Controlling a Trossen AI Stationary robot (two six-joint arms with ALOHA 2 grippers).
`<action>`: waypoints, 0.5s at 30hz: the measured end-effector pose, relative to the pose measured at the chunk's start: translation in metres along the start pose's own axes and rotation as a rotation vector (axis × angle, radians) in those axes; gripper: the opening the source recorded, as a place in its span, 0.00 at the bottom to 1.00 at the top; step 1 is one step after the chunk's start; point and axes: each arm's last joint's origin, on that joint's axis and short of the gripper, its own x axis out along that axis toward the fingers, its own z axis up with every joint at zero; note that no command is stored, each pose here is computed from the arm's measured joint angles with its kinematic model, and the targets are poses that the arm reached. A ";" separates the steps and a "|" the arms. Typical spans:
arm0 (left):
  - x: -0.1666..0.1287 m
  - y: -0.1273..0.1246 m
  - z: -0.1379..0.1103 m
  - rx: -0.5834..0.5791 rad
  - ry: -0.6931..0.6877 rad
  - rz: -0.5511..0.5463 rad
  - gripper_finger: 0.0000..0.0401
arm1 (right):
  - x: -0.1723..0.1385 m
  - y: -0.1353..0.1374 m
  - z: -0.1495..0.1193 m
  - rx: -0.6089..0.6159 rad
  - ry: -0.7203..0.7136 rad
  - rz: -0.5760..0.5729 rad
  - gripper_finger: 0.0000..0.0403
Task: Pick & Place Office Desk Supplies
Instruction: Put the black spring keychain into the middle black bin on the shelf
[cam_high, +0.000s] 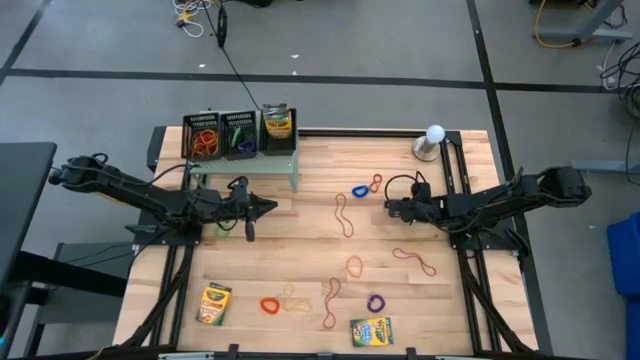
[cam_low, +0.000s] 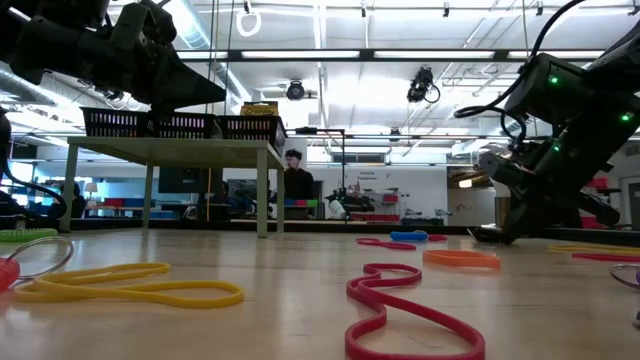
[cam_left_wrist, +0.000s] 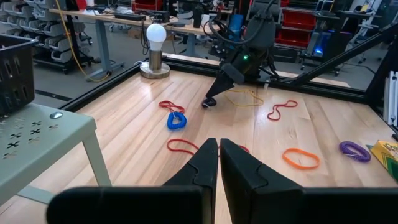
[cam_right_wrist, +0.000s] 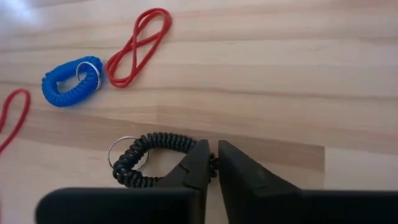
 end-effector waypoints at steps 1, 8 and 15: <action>0.000 0.000 0.000 0.000 0.000 0.000 0.06 | 0.000 0.000 0.000 -0.008 0.000 0.000 0.08; 0.000 0.000 0.000 0.000 0.000 0.000 0.06 | 0.000 0.000 0.000 -0.044 -0.002 -0.002 0.05; 0.000 0.000 0.000 0.000 0.000 0.000 0.06 | 0.000 0.000 -0.001 -0.081 0.017 0.004 0.16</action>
